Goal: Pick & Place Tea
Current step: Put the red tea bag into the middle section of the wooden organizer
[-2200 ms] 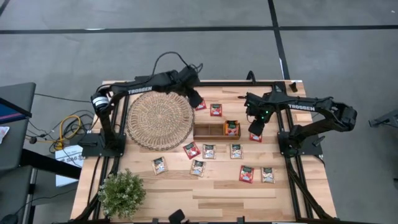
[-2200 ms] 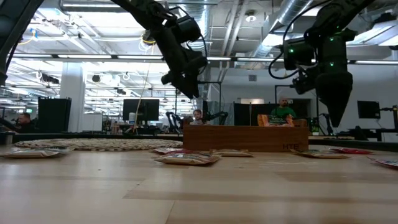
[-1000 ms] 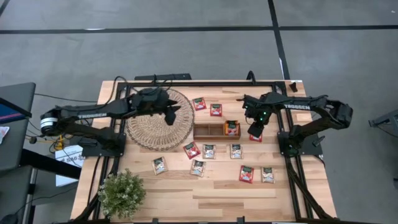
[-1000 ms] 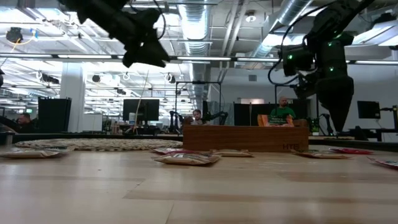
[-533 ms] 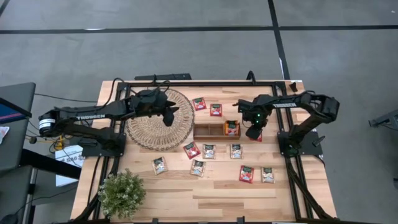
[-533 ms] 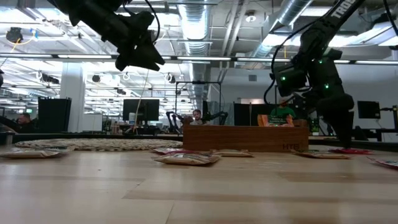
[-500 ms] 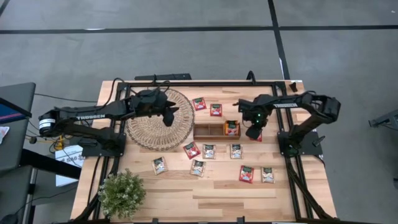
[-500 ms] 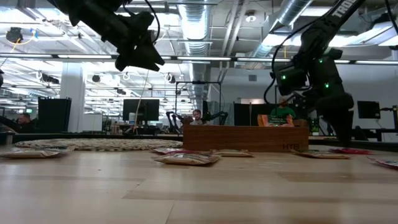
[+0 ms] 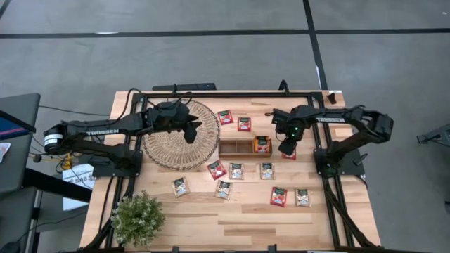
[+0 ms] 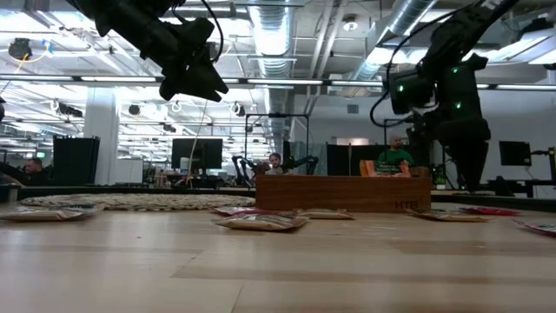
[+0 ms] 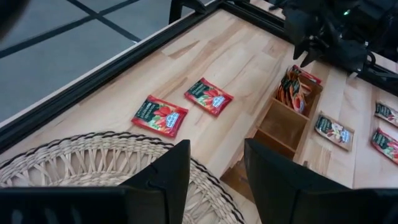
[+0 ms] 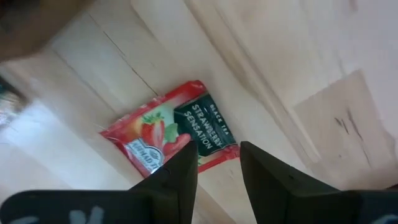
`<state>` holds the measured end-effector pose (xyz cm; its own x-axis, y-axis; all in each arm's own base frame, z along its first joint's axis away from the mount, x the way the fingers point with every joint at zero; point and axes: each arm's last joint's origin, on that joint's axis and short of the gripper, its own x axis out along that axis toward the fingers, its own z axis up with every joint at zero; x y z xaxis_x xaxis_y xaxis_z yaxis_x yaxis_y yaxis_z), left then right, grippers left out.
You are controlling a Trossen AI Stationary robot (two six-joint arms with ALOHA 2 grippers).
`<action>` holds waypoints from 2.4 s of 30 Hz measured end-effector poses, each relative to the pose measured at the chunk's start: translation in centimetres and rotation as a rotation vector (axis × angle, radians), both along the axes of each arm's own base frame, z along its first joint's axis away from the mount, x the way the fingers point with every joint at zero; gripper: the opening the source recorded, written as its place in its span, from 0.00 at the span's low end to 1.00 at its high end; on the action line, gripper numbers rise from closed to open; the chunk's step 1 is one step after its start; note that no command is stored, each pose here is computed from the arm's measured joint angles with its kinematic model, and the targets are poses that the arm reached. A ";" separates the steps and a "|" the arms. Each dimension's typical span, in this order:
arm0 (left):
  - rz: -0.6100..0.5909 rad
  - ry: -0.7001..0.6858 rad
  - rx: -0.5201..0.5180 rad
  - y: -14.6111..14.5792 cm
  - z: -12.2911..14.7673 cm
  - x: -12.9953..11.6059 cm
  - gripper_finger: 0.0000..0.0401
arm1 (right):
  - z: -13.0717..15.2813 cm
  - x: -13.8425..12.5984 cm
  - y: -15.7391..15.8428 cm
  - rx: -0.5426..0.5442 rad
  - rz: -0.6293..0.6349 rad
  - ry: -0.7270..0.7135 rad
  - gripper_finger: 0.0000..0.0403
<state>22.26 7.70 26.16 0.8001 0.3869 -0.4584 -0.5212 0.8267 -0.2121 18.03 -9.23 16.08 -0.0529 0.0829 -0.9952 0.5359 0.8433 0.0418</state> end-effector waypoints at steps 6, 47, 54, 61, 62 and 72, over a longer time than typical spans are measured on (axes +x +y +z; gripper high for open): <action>0.002 0.008 -0.007 0.0 -0.1 0.0 0.36 | -2.7 0.6 -0.4 0.037 0.008 0.130 0.28; 0.013 0.016 -0.036 -0.1 -0.3 -0.1 0.36 | 5.0 -1.2 -0.3 -0.041 0.076 0.119 0.00; 0.014 0.016 -0.036 -0.1 -0.3 -0.1 0.36 | 10.8 1.0 0.7 -0.148 0.173 -0.013 0.00; 0.014 0.017 -0.036 -0.1 -0.3 -0.1 0.36 | 15.6 5.1 1.5 -0.222 0.321 -0.165 0.00; 0.013 0.016 -0.036 -0.1 -0.3 -0.1 0.36 | 16.1 5.8 1.6 -0.229 0.344 -0.180 0.00; 0.014 0.023 -0.038 -0.1 -0.3 -0.1 0.36 | 17.6 13.4 2.9 -0.238 0.628 -0.232 0.00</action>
